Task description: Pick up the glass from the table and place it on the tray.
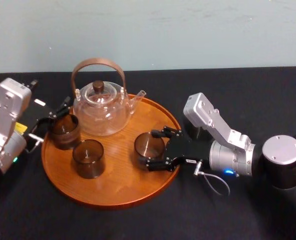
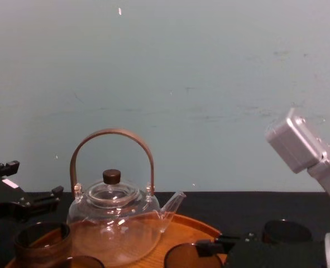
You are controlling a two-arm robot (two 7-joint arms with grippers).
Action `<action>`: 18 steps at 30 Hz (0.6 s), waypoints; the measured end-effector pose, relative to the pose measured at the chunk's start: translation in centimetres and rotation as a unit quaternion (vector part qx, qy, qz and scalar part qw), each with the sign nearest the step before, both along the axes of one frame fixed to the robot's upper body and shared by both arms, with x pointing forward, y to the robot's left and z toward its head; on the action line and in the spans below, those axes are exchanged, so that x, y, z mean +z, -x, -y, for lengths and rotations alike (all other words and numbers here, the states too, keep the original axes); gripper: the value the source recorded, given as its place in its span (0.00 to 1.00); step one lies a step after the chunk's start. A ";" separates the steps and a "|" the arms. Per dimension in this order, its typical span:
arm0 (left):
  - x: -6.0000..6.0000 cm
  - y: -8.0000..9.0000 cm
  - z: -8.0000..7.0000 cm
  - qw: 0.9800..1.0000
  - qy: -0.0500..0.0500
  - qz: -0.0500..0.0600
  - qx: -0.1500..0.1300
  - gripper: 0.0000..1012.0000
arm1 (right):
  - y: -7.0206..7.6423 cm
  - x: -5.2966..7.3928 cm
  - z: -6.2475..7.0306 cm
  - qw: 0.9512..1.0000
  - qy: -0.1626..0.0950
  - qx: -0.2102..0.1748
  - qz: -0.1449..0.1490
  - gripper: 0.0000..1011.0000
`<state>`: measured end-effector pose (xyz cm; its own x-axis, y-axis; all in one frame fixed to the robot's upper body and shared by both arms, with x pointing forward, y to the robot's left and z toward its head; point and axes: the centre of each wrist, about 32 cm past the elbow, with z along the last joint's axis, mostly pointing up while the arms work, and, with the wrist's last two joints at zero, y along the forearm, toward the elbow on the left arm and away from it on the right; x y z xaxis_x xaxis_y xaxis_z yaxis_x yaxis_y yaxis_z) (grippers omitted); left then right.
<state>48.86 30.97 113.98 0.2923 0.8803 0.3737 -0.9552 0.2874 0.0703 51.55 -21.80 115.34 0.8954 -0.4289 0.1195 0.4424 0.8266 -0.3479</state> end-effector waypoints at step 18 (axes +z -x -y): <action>0.0 0.0 0.0 1.000 0.000 0.000 0.000 0.99 | 0.1 -0.5 -0.1 1.000 0.006 -0.002 -0.003 0.89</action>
<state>48.86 30.97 113.98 0.2923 0.8803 0.3737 -0.9553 0.2873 0.0703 51.43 -21.65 114.86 0.8944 -0.4309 0.1201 0.4437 0.8207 -0.3599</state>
